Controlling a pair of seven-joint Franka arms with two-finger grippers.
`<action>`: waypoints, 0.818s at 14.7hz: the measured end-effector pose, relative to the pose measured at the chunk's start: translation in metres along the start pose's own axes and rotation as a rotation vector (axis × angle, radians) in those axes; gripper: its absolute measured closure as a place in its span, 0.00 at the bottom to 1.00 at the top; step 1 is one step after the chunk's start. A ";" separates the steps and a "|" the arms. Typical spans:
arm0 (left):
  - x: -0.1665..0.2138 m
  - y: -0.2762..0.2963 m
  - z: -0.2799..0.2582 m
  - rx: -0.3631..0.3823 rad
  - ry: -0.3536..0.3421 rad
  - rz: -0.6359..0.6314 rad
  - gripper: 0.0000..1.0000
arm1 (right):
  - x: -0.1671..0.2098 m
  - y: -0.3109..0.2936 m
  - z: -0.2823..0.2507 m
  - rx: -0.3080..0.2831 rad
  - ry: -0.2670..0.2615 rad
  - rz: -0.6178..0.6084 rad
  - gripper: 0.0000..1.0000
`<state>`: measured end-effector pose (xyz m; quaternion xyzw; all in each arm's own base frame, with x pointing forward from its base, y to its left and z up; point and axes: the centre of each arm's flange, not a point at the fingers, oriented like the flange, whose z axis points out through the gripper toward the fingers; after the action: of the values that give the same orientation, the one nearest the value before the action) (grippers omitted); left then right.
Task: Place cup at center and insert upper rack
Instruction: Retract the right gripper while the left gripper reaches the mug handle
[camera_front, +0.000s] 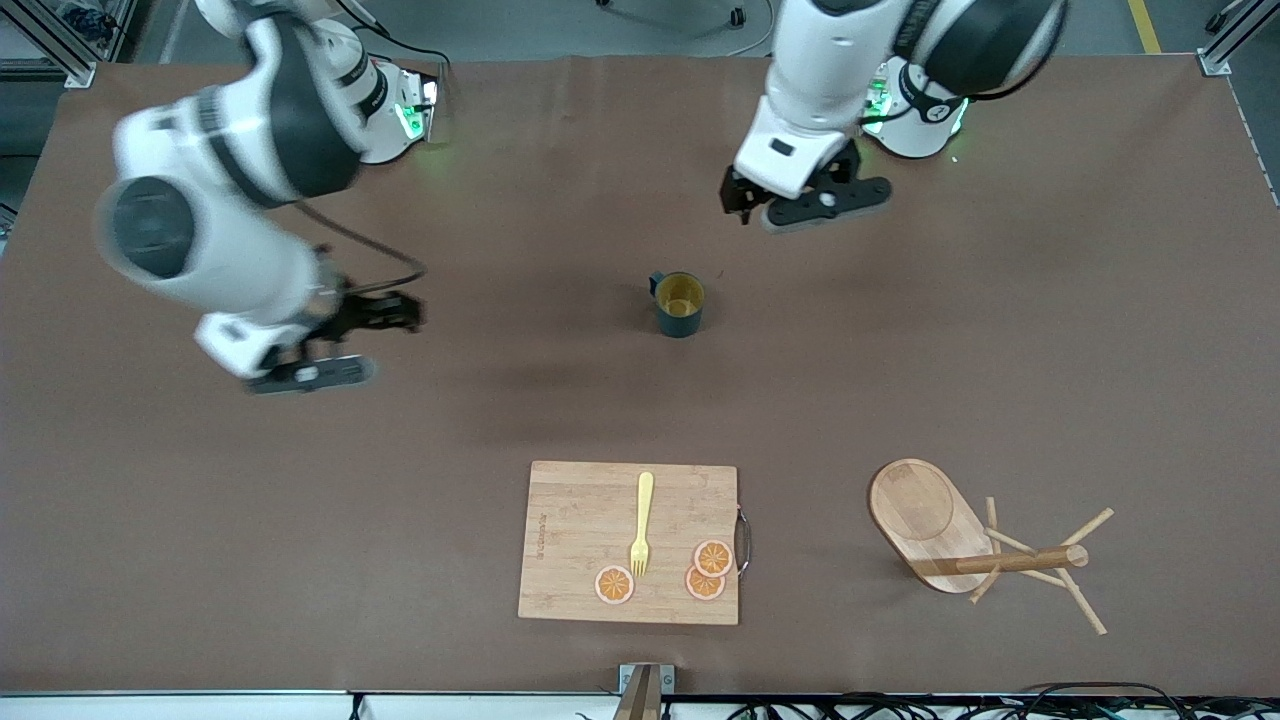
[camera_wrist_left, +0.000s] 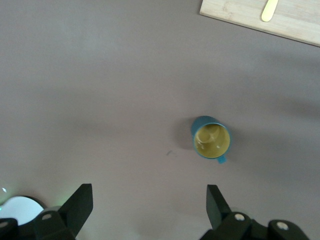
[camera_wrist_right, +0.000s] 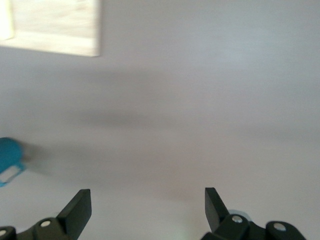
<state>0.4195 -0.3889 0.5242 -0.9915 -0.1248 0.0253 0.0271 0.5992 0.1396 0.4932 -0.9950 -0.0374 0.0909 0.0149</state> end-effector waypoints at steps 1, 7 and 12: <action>-0.013 0.016 0.009 0.009 0.018 -0.033 0.00 | 0.001 0.041 -0.006 -0.013 -0.005 0.012 0.00; -0.092 0.104 0.094 0.039 0.152 -0.221 0.00 | -0.013 0.177 -0.051 -0.016 0.020 0.026 0.00; -0.159 0.149 0.175 0.049 0.334 -0.397 0.00 | -0.022 0.204 -0.083 -0.014 0.064 0.068 0.00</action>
<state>0.2927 -0.5641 0.3479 -0.9370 -0.3104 -0.1415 0.0758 0.6079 -0.0671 0.5716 -0.9982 -0.0036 0.0591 0.0058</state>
